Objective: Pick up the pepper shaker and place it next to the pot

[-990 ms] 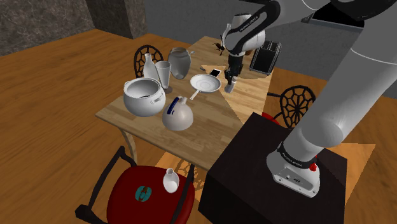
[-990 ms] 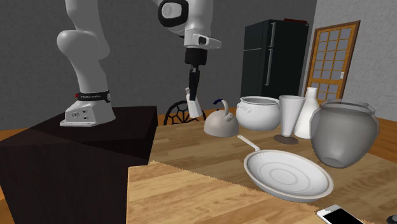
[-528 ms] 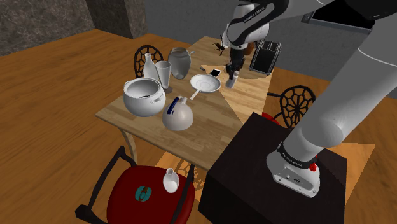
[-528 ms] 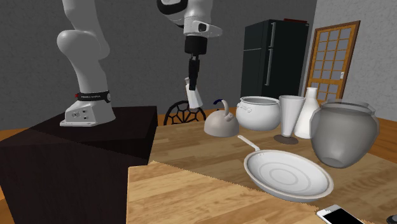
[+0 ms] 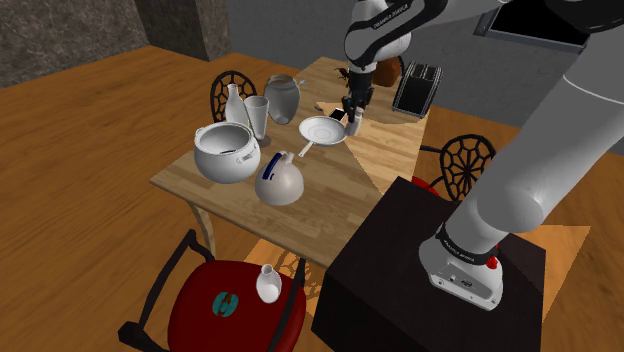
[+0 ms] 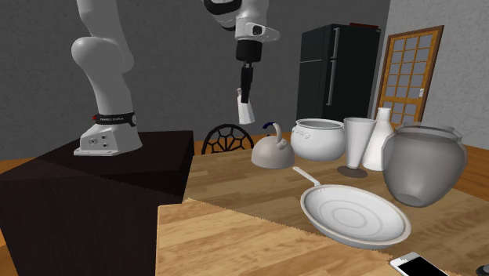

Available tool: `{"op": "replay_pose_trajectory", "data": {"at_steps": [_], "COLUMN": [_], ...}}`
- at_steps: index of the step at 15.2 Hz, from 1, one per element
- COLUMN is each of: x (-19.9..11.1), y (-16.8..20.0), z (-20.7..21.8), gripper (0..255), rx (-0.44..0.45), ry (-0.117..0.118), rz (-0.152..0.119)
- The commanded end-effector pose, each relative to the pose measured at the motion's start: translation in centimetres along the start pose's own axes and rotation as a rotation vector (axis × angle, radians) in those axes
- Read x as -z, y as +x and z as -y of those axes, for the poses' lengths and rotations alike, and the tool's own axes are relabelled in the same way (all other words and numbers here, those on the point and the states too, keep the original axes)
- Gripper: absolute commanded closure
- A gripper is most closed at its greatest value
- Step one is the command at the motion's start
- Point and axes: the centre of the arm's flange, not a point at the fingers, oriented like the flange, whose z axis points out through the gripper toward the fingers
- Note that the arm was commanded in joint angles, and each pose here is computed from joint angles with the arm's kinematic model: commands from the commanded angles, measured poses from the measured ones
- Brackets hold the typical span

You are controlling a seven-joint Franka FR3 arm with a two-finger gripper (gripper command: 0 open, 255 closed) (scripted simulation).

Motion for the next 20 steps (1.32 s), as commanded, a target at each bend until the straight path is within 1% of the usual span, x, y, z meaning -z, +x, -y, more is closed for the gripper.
{"op": "replay_pose_trajectory", "data": {"at_steps": [1,20], "x": [0.1,1.8], "y": [0.8,9.9], "z": [2.5,25.8], "gripper": [255,255], "rx": [-0.001,-0.001], "ry": [0.0,0.0], "rz": [0.0,0.0]}}
